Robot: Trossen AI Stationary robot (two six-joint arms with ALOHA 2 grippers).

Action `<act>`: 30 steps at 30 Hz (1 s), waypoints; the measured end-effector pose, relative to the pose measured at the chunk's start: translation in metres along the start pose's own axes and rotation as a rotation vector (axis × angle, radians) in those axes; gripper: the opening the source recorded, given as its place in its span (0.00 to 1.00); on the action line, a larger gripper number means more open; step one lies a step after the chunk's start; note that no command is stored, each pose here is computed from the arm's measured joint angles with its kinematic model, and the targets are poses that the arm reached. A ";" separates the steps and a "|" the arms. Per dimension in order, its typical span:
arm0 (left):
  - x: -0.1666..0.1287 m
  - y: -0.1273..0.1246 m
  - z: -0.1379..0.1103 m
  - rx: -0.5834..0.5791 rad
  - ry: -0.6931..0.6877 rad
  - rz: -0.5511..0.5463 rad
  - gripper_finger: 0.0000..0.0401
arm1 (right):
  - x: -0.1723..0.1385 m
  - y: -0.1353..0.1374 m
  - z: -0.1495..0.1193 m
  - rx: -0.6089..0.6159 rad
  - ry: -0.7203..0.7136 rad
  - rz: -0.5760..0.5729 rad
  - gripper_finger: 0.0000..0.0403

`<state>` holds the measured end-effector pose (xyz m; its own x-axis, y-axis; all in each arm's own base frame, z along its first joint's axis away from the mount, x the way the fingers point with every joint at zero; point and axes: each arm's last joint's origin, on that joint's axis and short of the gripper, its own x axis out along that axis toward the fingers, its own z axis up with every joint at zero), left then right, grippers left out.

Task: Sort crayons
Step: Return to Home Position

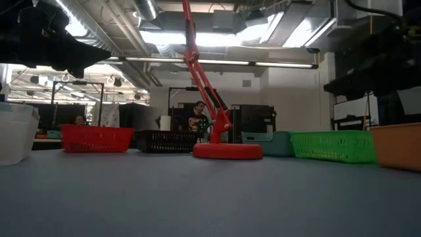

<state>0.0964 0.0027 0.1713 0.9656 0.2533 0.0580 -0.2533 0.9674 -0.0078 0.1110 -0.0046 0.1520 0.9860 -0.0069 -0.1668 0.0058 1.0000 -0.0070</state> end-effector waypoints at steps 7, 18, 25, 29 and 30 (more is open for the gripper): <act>0.000 0.000 0.000 -0.001 0.000 0.001 0.00 | -0.004 -0.001 0.007 -0.015 -0.085 -0.055 0.42; 0.000 0.000 0.000 -0.001 0.000 0.001 0.00 | -0.016 -0.001 0.014 -0.067 -0.193 -0.058 0.42; 0.000 0.000 0.000 -0.001 0.000 0.003 0.00 | -0.014 -0.001 0.012 -0.069 -0.161 -0.060 0.42; 0.000 0.000 0.000 -0.001 0.000 0.002 0.00 | -0.013 -0.001 0.011 -0.049 -0.146 -0.058 0.42; 0.000 0.000 0.000 -0.001 0.000 0.002 0.00 | -0.013 -0.001 0.011 -0.049 -0.146 -0.058 0.42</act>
<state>0.0963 0.0028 0.1713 0.9651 0.2554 0.0583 -0.2553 0.9668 -0.0088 0.0997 -0.0055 0.1646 0.9980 -0.0598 -0.0196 0.0586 0.9964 -0.0609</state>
